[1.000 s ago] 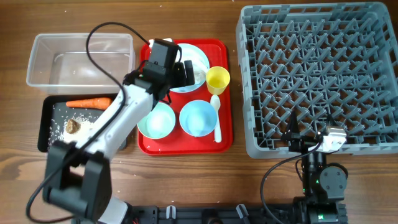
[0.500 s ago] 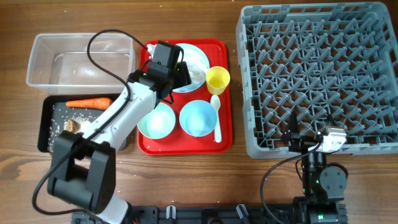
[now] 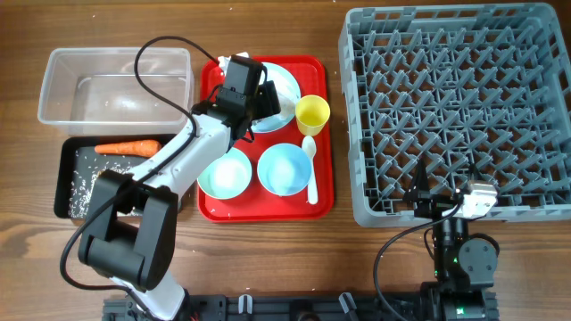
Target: Sort waste into correct bins and load items into the dishwasher rack
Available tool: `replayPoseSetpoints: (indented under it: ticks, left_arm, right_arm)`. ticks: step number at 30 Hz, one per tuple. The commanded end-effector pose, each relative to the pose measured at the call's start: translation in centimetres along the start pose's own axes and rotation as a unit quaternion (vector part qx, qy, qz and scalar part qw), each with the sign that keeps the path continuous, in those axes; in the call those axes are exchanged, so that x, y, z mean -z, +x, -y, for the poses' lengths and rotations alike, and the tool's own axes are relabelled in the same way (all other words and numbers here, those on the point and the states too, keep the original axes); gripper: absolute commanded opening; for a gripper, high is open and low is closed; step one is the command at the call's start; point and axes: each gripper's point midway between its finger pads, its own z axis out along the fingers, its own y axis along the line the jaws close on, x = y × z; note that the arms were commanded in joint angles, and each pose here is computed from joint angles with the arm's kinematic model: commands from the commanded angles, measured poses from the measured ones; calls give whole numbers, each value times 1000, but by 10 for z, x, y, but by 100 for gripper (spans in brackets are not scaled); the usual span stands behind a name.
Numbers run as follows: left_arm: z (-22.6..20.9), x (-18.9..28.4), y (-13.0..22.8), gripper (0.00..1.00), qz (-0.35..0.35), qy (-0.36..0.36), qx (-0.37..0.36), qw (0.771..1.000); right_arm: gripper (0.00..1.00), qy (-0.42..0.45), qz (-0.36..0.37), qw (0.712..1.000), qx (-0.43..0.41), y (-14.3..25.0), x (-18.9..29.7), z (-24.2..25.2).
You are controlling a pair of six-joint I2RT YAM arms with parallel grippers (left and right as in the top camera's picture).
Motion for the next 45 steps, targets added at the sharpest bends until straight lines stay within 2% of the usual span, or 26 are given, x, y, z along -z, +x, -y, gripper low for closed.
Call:
replayPoseSetpoints:
  ticks: [1, 19, 30, 36, 45]
  left_arm:
    - [-3, 0, -6, 82, 11, -10, -38, 999]
    - [-18, -31, 25, 80, -36, -35, -53, 997]
    - [-20, -35, 29, 78, -41, -38, -66, 996]
    - [-33, -34, 21, 80, -22, -76, -69, 995]
    - [-33, -34, 22, 80, -23, -77, -69, 994]
  right_arm:
    - [100, 7, 2, 1000, -4, -1, 0, 3]
    - [100, 7, 2, 1000, -4, -1, 0, 3]
    - [100, 7, 2, 1000, -4, -1, 0, 3]
    - [100, 7, 2, 1000, -4, -1, 0, 3]
    - [100, 7, 2, 1000, -4, -1, 0, 3]
